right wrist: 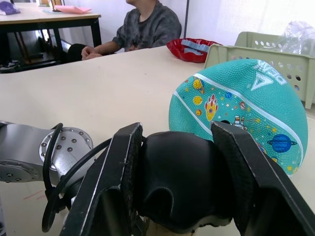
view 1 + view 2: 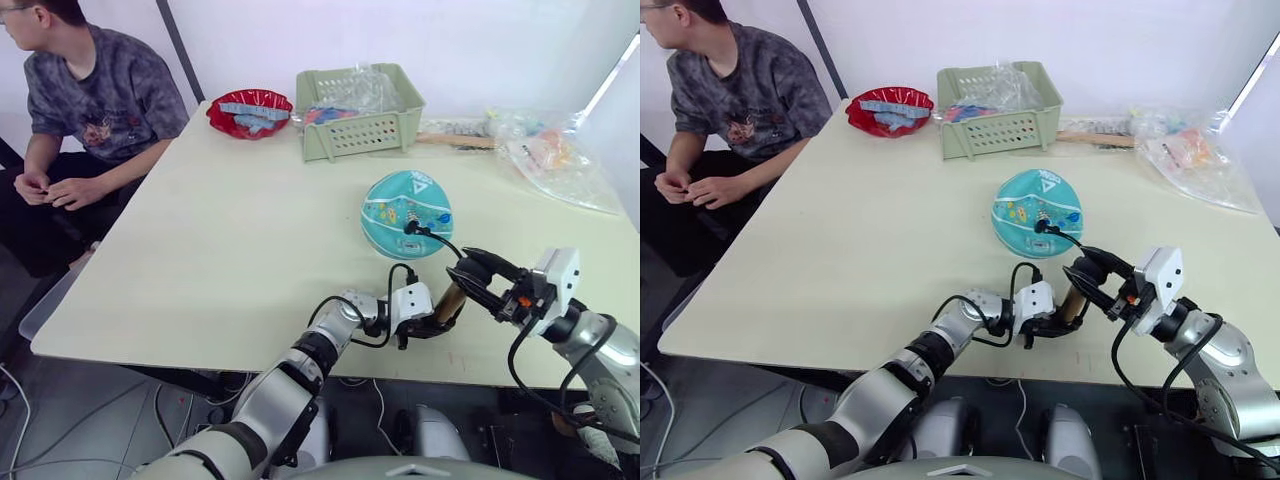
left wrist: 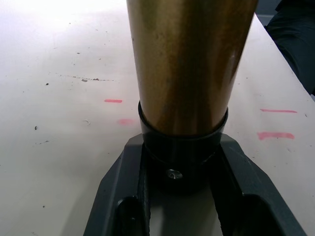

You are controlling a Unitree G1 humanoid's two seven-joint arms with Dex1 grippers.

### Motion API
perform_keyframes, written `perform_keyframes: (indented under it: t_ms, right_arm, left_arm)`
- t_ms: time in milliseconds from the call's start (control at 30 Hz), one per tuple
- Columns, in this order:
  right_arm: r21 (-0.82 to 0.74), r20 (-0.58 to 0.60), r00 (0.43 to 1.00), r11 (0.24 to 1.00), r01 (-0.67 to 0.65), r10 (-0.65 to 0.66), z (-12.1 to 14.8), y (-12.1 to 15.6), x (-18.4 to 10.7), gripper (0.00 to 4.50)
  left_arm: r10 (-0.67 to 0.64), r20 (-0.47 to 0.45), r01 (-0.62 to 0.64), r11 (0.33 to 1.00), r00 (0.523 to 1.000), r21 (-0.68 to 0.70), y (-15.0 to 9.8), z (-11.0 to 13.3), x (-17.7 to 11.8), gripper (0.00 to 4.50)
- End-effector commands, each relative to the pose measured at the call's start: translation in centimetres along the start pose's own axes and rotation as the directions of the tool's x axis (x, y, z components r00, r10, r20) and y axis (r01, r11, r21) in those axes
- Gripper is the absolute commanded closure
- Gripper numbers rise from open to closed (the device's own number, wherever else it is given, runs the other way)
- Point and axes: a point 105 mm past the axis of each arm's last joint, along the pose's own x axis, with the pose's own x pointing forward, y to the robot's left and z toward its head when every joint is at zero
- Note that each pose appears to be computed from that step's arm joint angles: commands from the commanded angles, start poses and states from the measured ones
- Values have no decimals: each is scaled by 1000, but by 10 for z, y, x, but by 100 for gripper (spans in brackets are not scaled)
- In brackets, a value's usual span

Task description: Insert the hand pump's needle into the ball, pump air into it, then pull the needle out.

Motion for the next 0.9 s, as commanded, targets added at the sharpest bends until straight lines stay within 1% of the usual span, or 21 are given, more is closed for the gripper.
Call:
perform_keyframes:
  t_ms: [33,200,267,333,467,533,733,833,900]
  right_arm:
    - [42,-79,996,999,32,-28,-10,-9,-10,279]
    - [-15,21,1000,1000,-3,4,45,-17,-14,279]
    - [-13,71,997,999,-29,30,66,-17,-17,279]
    - [-42,89,994,997,-58,61,84,-18,-19,279]
    - [-81,91,993,994,-70,77,104,-22,-23,279]
    - [-114,118,989,991,-73,86,123,-25,-24,279]
    - [-167,173,978,982,-85,114,161,-28,-25,279]
    - [-172,194,973,981,-90,123,174,-27,-26,279]
    - [-180,180,974,978,-102,135,174,-25,-26,279]
  left_arm:
    - [-66,-63,63,997,996,-52,-18,-24,0,337]
    - [-65,-62,62,997,996,-43,-17,-25,-2,337]
    - [-65,-60,63,997,996,-44,-17,-25,-2,337]
    - [-65,-61,62,997,996,-47,-17,-25,-3,337]
    - [-66,-63,63,997,996,-44,-16,-25,-3,337]
    - [-68,-63,66,997,996,-40,-16,-25,-3,337]
    - [-70,-60,67,997,996,-47,-16,-24,-2,337]
    - [-68,-58,65,996,996,-53,-16,-24,-2,337]
    - [-68,-60,64,996,996,-55,-17,-25,-2,337]
